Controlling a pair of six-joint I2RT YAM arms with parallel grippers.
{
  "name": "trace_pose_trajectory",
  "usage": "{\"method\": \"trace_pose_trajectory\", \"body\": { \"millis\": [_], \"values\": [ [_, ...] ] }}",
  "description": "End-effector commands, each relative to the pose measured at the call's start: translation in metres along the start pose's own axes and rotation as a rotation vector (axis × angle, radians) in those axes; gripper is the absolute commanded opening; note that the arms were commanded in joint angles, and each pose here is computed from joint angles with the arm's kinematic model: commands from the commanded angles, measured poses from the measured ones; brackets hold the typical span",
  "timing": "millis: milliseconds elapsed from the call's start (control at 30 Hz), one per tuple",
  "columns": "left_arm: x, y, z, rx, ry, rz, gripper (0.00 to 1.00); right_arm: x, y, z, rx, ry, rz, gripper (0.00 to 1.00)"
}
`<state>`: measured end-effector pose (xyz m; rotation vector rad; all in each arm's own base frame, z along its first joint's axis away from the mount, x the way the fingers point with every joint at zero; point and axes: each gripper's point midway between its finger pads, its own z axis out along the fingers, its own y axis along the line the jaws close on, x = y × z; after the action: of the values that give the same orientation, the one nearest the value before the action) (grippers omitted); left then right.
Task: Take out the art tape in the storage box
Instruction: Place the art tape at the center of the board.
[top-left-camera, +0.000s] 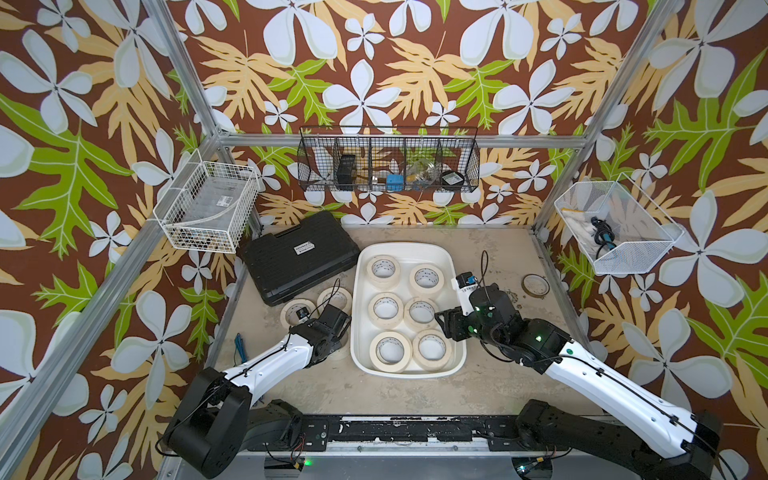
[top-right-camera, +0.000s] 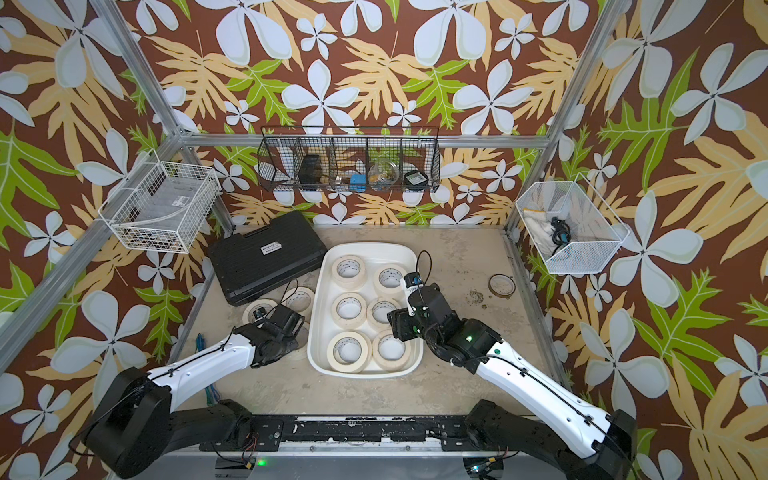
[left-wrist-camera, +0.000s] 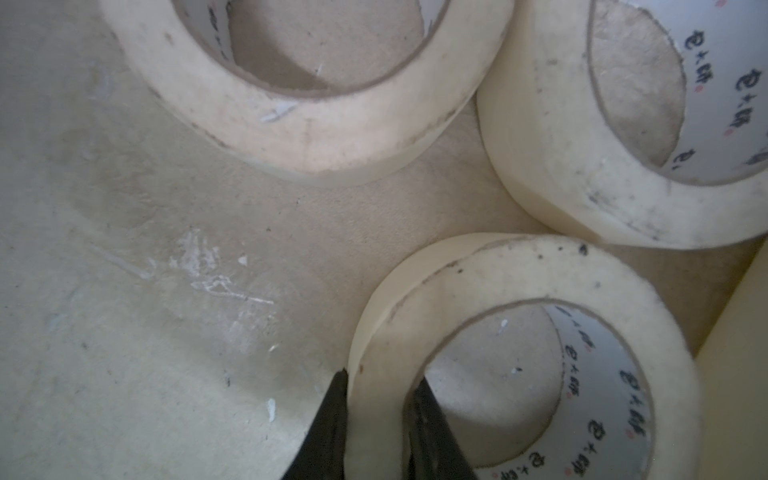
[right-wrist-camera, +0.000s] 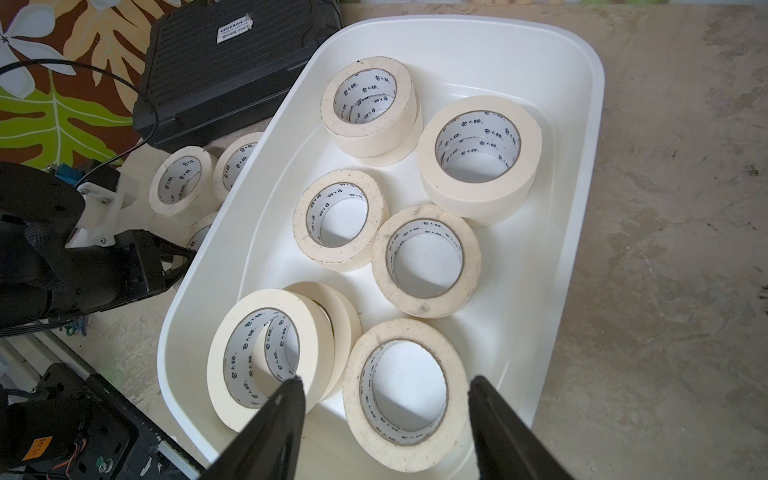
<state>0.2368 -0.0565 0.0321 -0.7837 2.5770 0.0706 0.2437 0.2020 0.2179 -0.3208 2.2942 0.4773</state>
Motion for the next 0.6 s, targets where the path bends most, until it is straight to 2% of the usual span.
{"method": "trace_pose_trajectory", "body": {
  "millis": [0,167,267,367,433,567],
  "values": [
    [-0.004,-0.005,0.001,-0.011,-0.001,0.041,0.0,-0.001,0.002,0.002,-0.006,-0.006,-0.005,0.66],
    [-0.004,-0.003,0.005,-0.053,0.014,0.053,0.0,0.001,0.001,0.006,-0.003,0.008,-0.008,0.66],
    [-0.001,-0.007,0.005,-0.036,0.03,0.061,0.12,0.0,0.003,0.006,-0.008,0.008,-0.009,0.66],
    [-0.001,-0.01,0.002,-0.019,0.039,0.075,0.28,-0.001,0.003,0.005,-0.006,0.007,-0.011,0.66],
    [-0.004,-0.01,-0.002,-0.018,0.032,0.079,0.46,-0.001,0.002,0.005,-0.005,0.007,-0.011,0.66],
    [-0.01,-0.007,-0.011,-0.022,0.011,0.076,0.71,0.0,0.003,0.006,-0.008,0.009,-0.011,0.66]
  ]
}}
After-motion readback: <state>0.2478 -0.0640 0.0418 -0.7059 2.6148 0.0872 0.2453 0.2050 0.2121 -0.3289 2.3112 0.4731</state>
